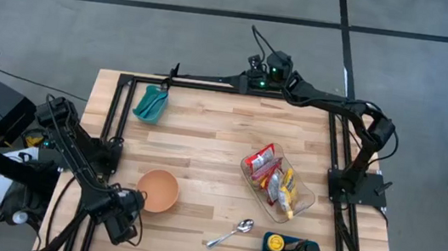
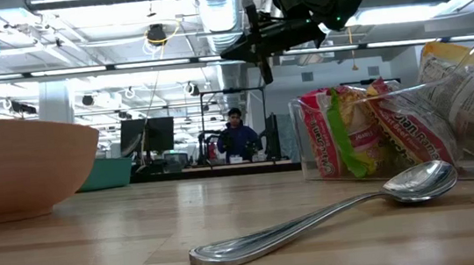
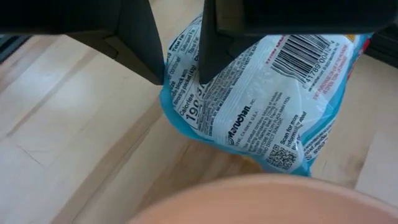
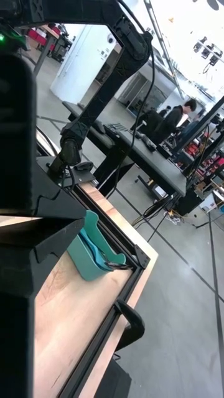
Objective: Pick & Place Food Item
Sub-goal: Put the blue noodle pack into the transparent bin
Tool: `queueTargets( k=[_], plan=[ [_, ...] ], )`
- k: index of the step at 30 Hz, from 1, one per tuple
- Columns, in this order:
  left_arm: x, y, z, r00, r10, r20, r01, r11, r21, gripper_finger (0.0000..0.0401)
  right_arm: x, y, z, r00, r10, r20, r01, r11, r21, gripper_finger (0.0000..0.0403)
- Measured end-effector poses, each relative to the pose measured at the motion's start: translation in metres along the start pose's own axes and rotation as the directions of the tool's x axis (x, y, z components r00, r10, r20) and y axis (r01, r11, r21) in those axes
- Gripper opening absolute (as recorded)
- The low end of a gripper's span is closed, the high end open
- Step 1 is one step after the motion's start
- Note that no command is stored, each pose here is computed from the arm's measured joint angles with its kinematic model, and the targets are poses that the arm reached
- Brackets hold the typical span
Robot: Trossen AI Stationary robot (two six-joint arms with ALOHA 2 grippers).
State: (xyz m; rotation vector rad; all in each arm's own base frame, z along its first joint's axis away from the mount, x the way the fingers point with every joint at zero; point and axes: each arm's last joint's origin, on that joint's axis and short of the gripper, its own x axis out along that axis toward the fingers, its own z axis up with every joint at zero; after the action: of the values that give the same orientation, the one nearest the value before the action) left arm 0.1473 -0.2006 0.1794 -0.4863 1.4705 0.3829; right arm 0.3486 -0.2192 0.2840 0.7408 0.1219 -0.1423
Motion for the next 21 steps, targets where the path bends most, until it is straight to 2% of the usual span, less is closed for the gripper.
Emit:
queueTargets(
  k=[5, 14, 21],
  plan=[
    [0.0000, 0.0020, -0.0001, 1.000, 0.021, -0.001, -0.021, 1.000, 0.001, 0.0070, 0.0001, 0.0002, -0.0001, 1.000, 0.000, 0.000, 0.000, 1.000, 0.000, 0.0000],
    [0.0000, 0.0021, -0.0001, 1.000, 0.022, -0.002, -0.022, 1.000, 0.001, 0.0006, 0.0000, 0.0000, 0.0000, 1.000, 0.000, 0.000, 0.000, 1.000, 0.000, 0.0000],
    [0.0000, 0.0020, -0.0001, 1.000, 0.021, -0.001, -0.021, 1.000, 0.000, 0.0001, 0.0000, 0.0001, 0.0000, 1.000, 0.000, 0.000, 0.000, 1.000, 0.000, 0.0000]
  ],
)
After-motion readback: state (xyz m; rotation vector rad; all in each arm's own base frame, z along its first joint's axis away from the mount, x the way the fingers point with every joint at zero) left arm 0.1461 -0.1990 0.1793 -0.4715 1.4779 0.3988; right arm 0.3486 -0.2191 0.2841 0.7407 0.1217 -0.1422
